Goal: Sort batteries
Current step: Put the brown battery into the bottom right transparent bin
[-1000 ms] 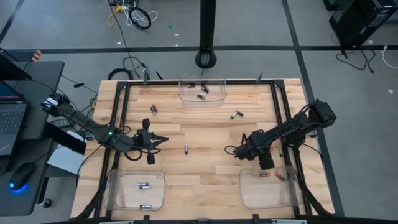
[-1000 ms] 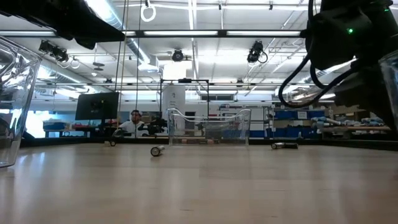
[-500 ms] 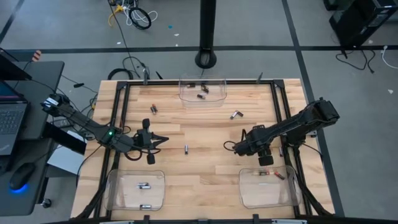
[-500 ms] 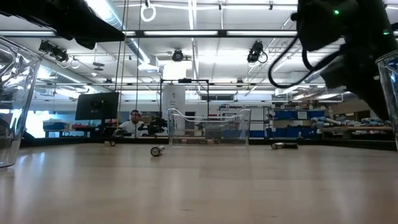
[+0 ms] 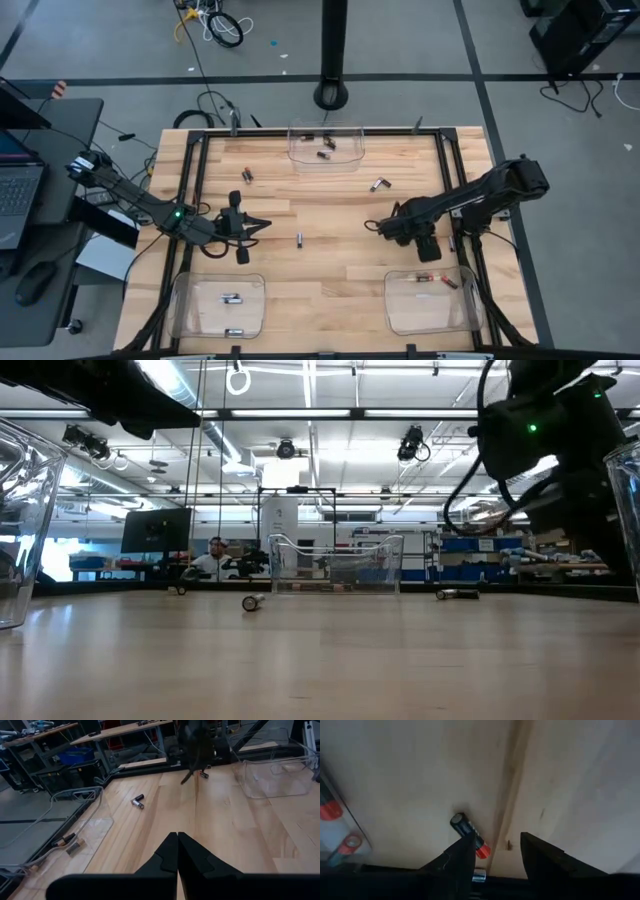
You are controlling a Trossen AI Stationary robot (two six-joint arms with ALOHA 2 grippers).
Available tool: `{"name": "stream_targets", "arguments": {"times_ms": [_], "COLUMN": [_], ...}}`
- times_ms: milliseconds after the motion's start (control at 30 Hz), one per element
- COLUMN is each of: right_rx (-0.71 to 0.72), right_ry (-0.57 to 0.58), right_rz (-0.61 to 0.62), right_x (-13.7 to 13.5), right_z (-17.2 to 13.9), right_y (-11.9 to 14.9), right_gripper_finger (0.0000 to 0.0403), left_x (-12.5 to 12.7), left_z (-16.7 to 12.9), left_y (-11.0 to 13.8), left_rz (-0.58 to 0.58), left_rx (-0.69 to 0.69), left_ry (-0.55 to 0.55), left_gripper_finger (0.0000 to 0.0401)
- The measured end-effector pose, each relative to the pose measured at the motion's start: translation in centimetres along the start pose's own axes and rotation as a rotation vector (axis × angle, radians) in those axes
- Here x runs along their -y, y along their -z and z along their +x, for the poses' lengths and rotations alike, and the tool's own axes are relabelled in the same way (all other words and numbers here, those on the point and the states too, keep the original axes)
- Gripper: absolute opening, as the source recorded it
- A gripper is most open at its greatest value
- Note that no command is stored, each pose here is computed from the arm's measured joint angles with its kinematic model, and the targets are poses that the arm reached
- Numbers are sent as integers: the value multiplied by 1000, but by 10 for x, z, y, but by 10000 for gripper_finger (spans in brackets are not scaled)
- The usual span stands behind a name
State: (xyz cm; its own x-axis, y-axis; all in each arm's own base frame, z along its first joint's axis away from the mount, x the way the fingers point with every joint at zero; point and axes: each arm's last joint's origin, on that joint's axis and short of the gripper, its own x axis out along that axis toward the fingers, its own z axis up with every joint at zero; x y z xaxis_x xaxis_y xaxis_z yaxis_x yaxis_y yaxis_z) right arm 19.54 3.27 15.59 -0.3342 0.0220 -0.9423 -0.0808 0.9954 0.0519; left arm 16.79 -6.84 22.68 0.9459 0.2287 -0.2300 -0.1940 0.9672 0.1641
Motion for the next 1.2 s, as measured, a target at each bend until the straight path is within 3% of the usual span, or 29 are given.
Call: {"name": "stream_targets", "arguments": {"times_ms": [533,1000,1200], "right_rx": [-28,-34,-32], "right_ry": [-49,-71,-17], "right_rz": [-77,-43,-20], "right_x": [-16,-15,-14], "right_z": [15,26,27], "right_y": [3,7,6], "right_gripper_finger": [161,155,152], "left_x": [0,0,0], "left_z": [0,0,0], "left_y": [0,0,0], "left_rz": [0,0,1], "left_rx": [-1,-2,-2], "left_ry": [0,0,0], "left_gripper_finger": [11,11,11]}}
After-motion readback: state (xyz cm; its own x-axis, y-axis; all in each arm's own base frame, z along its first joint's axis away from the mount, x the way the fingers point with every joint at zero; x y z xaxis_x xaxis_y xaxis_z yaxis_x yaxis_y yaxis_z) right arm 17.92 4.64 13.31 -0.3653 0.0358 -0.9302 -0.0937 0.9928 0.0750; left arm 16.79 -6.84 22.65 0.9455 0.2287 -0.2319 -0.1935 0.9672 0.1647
